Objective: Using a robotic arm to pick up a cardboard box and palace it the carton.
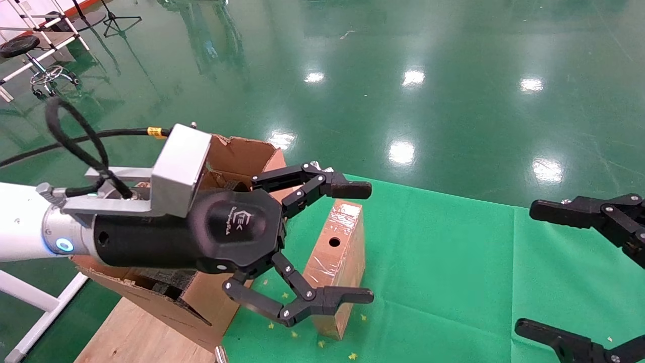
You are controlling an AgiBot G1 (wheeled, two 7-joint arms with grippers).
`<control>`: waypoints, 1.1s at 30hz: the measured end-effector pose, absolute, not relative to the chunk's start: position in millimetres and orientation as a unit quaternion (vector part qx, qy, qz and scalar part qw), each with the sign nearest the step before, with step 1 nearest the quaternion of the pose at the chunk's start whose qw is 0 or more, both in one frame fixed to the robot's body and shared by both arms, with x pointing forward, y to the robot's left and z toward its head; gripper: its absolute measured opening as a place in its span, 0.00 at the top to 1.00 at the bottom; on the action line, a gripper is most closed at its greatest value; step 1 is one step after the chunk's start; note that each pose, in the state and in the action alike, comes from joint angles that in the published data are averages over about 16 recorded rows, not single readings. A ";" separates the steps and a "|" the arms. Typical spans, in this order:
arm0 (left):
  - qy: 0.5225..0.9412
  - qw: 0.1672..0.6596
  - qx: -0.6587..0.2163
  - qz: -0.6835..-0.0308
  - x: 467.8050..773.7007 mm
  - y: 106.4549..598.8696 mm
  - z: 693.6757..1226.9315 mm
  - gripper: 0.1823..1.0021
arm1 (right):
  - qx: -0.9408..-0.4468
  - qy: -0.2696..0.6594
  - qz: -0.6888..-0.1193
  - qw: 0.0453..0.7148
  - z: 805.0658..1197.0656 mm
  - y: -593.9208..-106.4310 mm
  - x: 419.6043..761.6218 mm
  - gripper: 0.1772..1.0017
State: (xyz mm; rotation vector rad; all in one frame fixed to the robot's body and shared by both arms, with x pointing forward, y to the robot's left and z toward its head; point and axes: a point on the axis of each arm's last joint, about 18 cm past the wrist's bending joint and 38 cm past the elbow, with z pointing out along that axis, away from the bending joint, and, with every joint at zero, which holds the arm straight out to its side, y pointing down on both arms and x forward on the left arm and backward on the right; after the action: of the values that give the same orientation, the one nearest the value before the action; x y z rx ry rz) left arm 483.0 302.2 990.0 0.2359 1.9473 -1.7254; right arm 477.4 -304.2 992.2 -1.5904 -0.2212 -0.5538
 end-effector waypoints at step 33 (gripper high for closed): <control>0.814 0.313 -0.102 -0.479 554.7 295.4 1009.8 0.00 | -0.703 -0.097 -0.245 0.661 992.2 -304.4 477.5 0.61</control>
State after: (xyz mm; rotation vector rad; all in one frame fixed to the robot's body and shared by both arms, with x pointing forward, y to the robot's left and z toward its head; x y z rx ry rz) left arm 554.7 295.4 1009.8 -0.2697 2.1461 -1.2645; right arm 477.5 -304.4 992.2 -1.5904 -0.2204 -0.5542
